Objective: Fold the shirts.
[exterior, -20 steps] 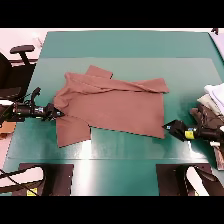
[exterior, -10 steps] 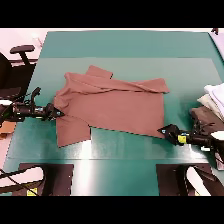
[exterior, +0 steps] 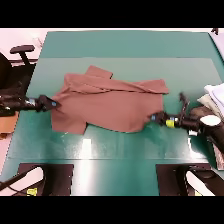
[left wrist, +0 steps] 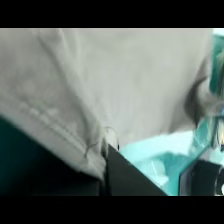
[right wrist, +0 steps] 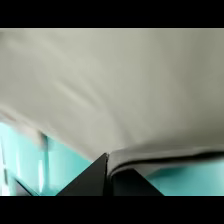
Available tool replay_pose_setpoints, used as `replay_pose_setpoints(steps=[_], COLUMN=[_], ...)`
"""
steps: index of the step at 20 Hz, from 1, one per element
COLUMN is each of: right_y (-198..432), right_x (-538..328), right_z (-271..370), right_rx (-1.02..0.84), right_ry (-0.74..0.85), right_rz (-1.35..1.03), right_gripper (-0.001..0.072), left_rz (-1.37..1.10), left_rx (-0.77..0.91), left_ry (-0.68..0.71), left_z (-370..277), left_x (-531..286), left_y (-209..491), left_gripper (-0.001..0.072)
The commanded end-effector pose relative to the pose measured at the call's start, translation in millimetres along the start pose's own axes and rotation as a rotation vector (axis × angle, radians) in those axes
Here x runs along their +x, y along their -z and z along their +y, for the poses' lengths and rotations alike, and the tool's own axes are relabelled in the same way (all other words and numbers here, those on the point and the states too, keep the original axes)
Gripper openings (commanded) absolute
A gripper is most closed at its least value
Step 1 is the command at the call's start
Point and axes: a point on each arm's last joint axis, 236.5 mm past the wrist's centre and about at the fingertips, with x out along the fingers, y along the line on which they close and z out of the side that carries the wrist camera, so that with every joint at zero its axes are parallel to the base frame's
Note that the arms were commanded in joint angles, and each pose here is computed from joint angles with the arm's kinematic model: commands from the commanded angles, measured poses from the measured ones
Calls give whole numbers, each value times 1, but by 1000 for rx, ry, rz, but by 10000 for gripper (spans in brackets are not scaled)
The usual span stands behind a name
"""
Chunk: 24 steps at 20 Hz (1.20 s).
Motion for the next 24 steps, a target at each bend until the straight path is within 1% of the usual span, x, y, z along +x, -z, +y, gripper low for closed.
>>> replay_pose_setpoints(steps=[1, 2, 4, 6, 7, 9, 10, 12, 14, 15, 16, 18, 19, 22, 23, 24], right_y=[-70, -85, -98, -80, -68, -54, -50, -55, -86, -105, -125, -165, -174, -185, -184, -183], right_x=[-60, -94, -172, -246, -280, -336, -358, -379, -368, -360, -354, -328, -304, -200, -165, -132], right_z=[127, 164, 234, 298, 323, 360, 374, 394, 381, 363, 343, 274, 235, 129, 99, 71], right_rx=[-233, -305, -435, -607, -697, -844, -888, -928, -916, -874, -814, -669, -592, -412, -368, -346], right_ry=[-171, -214, -294, -335, -312, -206, -149, -49, 80, 111, 107, 112, 99, 41, 49, 75], right_rz=[-299, -405, -600, -749, -836, -1025, -1107, -1191, -1109, -1046, -993, -847, -740, -485, -433, -390], right_gripper=[19, 18, 18, 17, 17, 18, 18, 18, 18, 19, 18, 18, 18, 18, 18, 18], left_rz=[-200, -284, -445, -642, -766, -1000, -1108, -1214, -1158, -1088, -1005, -797, -698, -499, -456, -418], left_rx=[214, 298, 544, 778, 877, 1046, 1110, 1148, 1098, 1029, 963, 844, 780, 565, 522, 494], left_ry=[9, -2, -56, -176, -232, -243, -236, -217, -214, -201, -178, -121, -93, -16, 12, 3], left_z=[-99, -134, -214, -292, -332, -412, -443, -468, -450, -427, -403, -342, -305, -195, -167, -135], left_x=[-67, -93, -153, -222, -259, -322, -347, -369, -356, -339, -317, -258, -226, -138, -110, -79], left_y=[-40, -50, -57, -52, -46, -22, -9, 3, -15, -34, -52, -86, -100, -123, -122, -122], left_gripper=[19, 19, 19, 19, 19, 20, 20, 20, 19, 20, 20, 20, 20, 20, 20, 20])
